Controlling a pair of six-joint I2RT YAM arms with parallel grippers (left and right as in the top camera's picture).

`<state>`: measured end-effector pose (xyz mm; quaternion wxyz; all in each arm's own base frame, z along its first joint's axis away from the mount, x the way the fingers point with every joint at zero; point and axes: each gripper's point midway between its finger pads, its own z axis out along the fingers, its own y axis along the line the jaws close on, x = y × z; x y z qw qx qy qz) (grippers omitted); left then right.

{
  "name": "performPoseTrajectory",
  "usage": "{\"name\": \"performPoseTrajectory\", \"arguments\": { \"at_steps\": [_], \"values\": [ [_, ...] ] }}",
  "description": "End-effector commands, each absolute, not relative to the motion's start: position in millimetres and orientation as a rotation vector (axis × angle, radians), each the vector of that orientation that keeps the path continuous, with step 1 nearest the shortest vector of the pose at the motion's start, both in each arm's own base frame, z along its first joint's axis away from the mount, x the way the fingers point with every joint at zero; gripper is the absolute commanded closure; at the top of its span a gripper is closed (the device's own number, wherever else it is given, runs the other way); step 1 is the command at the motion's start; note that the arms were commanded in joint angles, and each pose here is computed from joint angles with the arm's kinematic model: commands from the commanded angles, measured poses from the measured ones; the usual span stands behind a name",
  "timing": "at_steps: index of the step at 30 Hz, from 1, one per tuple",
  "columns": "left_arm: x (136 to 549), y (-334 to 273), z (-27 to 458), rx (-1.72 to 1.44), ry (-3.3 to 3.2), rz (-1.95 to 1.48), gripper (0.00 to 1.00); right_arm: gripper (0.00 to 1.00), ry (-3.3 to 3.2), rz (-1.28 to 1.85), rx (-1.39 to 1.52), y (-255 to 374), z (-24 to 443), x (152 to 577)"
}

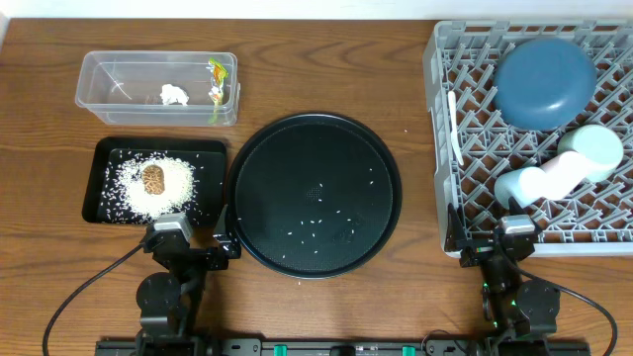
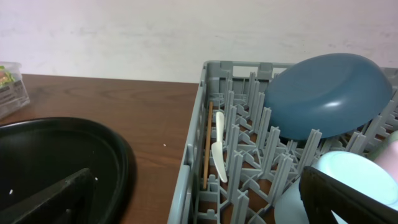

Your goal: Sort waste into correct bins and load items into the dishwasher rack

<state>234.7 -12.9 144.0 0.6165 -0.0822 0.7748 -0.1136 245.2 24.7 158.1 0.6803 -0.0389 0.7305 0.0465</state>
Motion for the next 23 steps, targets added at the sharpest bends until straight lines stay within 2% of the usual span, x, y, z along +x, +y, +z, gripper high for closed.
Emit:
{"name": "performPoseTrajectory", "arguments": {
  "at_steps": [1,23],
  "values": [
    [234.5,-13.7,131.6,-0.178,1.812,-0.257,0.02,0.01,1.639,0.076,-0.083,20.1,157.8,245.3],
    [234.5,-13.8,131.6,-0.178,1.812,-0.257,0.02,0.01,1.639,0.076,-0.083,20.1,157.8,245.3]
  ]
}}
